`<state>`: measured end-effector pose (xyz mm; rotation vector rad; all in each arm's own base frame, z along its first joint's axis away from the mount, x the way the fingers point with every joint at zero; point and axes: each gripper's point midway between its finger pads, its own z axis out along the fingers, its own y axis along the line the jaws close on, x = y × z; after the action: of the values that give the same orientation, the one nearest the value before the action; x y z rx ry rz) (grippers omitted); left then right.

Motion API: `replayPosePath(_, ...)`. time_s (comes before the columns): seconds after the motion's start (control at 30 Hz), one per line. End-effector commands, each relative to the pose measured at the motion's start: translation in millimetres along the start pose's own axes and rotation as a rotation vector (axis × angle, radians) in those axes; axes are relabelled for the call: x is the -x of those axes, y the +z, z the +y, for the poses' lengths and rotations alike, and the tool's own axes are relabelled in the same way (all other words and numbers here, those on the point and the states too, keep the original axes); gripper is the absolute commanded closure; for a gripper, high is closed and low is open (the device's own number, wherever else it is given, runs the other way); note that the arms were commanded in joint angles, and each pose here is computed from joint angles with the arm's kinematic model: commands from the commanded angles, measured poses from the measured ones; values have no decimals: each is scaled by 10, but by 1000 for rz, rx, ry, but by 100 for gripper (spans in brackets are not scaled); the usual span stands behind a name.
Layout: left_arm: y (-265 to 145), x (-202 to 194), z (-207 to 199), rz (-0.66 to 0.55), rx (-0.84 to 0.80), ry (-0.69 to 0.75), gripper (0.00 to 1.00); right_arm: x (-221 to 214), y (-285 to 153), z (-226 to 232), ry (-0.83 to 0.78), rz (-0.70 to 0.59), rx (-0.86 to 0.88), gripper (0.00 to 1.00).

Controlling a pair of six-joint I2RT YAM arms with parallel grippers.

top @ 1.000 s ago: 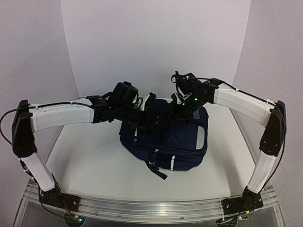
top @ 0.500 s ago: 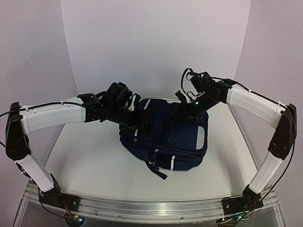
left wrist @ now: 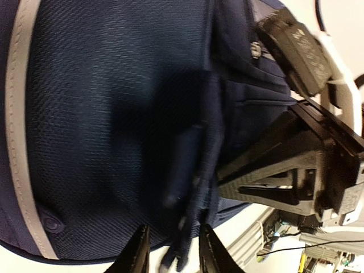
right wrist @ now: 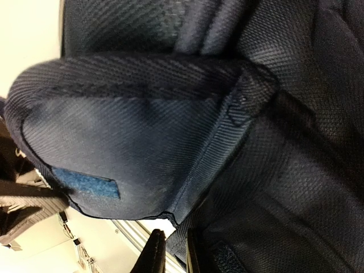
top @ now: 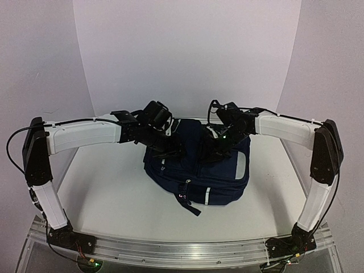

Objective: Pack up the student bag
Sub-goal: Place the personal item in the student bag.

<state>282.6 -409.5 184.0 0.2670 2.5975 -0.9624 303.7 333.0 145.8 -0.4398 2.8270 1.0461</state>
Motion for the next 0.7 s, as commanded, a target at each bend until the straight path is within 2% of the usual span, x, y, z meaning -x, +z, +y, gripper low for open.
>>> replayPosePath(0.0,-144,181,-363,-37,-130,75,76,133,-98,73,-35,-50,5,81)
replayPosePath(0.13,-157,193,-417,-31,-145,97,87,205,-444,303,-108,-108,39,68)
replayPosePath(0.3,-107,187,-430,5,-124,115,99,50,-811,97,-15,-83,48,52)
replayPosePath(0.43,-121,180,-511,14,-159,138,100,-34,-1084,3,-53,-87,19,41)
replayPosePath(0.5,-127,165,-550,22,-178,158,100,-99,-1207,-123,-60,-83,-25,32)
replayPosePath(0.6,-112,124,-599,46,-206,184,100,-230,-1395,-527,12,-65,-118,13)
replayPosePath(0.67,-101,112,-618,53,-214,198,100,-367,-1465,-797,59,-15,-147,10)
